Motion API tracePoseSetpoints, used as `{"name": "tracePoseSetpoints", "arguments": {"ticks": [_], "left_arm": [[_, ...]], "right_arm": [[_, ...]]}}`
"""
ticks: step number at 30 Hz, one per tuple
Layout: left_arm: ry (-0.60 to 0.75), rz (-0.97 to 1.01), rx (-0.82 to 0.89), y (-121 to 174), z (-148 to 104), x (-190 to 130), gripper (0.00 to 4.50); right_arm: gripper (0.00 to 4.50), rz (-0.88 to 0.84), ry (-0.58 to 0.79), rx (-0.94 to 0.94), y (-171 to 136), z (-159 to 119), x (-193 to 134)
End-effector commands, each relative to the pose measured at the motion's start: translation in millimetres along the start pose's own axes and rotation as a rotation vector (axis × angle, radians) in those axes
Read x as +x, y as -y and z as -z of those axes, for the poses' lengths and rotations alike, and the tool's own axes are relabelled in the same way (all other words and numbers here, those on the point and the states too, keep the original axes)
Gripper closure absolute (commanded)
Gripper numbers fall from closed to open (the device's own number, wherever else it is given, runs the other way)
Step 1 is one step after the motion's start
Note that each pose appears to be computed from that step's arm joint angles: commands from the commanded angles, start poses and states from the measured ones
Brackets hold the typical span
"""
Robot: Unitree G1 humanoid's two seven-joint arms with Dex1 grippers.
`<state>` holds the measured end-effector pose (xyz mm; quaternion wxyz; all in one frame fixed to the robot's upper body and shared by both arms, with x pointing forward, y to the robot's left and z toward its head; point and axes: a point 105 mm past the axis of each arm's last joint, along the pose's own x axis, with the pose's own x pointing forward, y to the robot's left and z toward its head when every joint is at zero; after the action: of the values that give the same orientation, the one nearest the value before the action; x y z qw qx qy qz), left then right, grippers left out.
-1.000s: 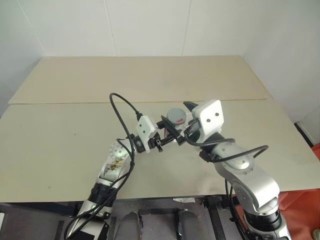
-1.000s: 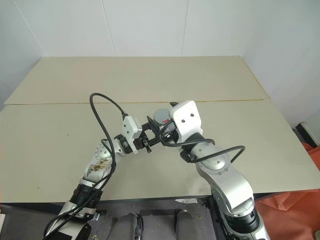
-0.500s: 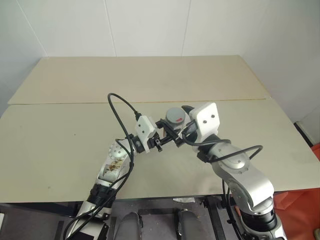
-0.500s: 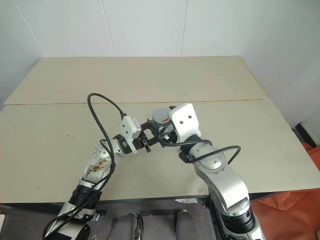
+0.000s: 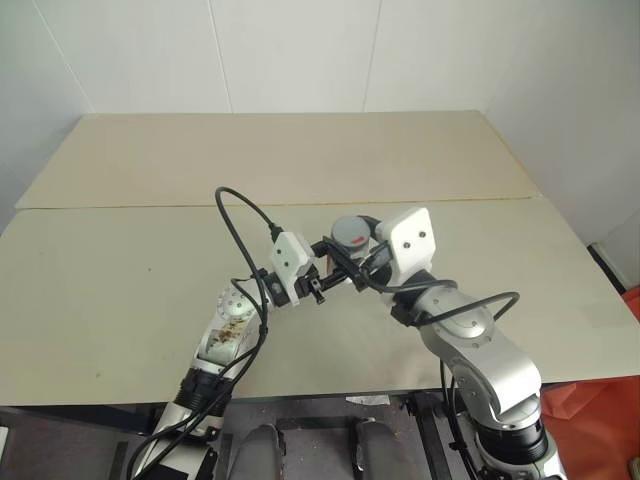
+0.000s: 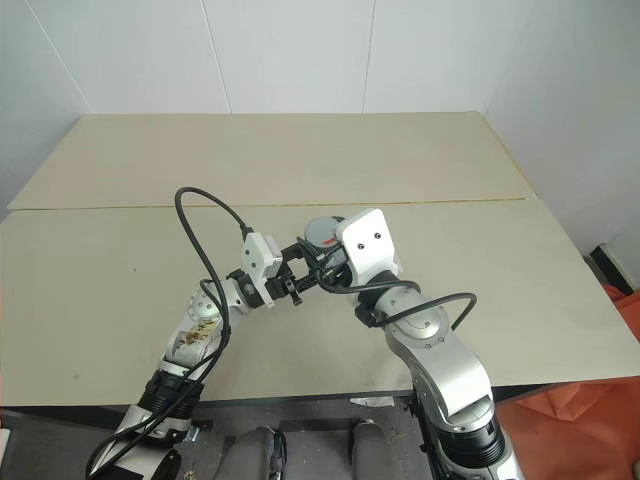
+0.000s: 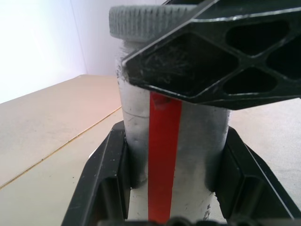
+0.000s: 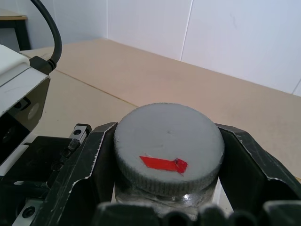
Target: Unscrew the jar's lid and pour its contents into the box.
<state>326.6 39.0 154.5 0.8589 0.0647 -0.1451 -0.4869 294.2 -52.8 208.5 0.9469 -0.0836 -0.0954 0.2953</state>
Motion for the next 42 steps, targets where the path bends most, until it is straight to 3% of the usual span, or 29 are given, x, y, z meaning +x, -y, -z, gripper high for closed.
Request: {"name": "tracePoseSetpoints", "arguments": {"ticks": [1,15,24,42], "left_arm": [[0.035,0.011,0.034,2,-10,1,2.56],[0.04,0.01,0.028,3,-10,1,2.56],[0.048,0.033,0.026,7,-12,2,2.56],[0.103,0.276,-0.057,39,-27,-9,2.56]], "right_arm": [[1.58,0.031,0.074,-0.032,8,-17,-3],[1.58,0.05,0.121,0.097,10,-25,1],[1.58,-0.021,0.141,0.014,4,-25,-2],[1.58,-0.631,0.14,0.002,9,-23,-19]]}}
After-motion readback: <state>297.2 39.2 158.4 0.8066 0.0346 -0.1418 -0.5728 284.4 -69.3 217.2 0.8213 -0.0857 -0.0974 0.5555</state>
